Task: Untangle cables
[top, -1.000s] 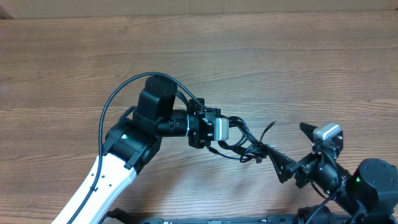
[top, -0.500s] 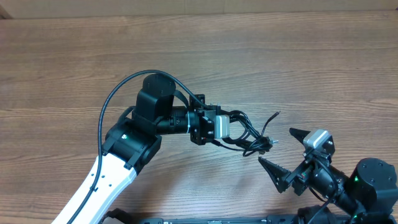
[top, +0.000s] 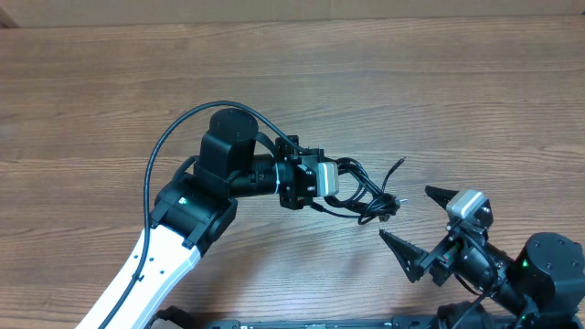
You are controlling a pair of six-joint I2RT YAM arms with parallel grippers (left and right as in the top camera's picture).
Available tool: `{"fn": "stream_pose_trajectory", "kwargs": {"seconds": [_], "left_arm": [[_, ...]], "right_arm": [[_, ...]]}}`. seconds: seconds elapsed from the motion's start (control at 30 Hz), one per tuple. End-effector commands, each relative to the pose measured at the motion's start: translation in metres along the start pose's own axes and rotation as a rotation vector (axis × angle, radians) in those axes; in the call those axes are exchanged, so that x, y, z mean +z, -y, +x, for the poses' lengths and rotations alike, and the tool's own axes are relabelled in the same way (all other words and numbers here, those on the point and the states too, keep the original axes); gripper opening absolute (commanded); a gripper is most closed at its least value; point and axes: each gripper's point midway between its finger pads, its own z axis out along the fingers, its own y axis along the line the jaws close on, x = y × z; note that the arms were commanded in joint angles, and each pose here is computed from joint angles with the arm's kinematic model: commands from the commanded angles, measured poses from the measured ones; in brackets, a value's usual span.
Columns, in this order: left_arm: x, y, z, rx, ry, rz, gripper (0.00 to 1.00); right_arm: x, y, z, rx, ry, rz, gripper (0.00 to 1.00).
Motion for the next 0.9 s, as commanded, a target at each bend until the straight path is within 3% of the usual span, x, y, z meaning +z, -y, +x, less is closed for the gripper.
{"fn": "stream_pose_trajectory", "kwargs": {"seconds": [0.0, 0.37, 0.87], "left_arm": [[-0.001, 0.009, -0.011, -0.018, 0.056, 0.057, 0.04], [-0.002, 0.019, -0.020, -0.013, 0.105, 0.117, 0.04], [0.000, -0.012, -0.001, -0.197, -0.006, -0.057, 0.04]], "right_arm": [[-0.004, -0.002, -0.012, -0.026, 0.037, -0.001, 1.00], [-0.005, 0.007, -0.021, -0.054, 0.071, 0.049, 1.00], [-0.004, 0.006, -0.011, -0.026, 0.031, 0.045, 1.00]]}}
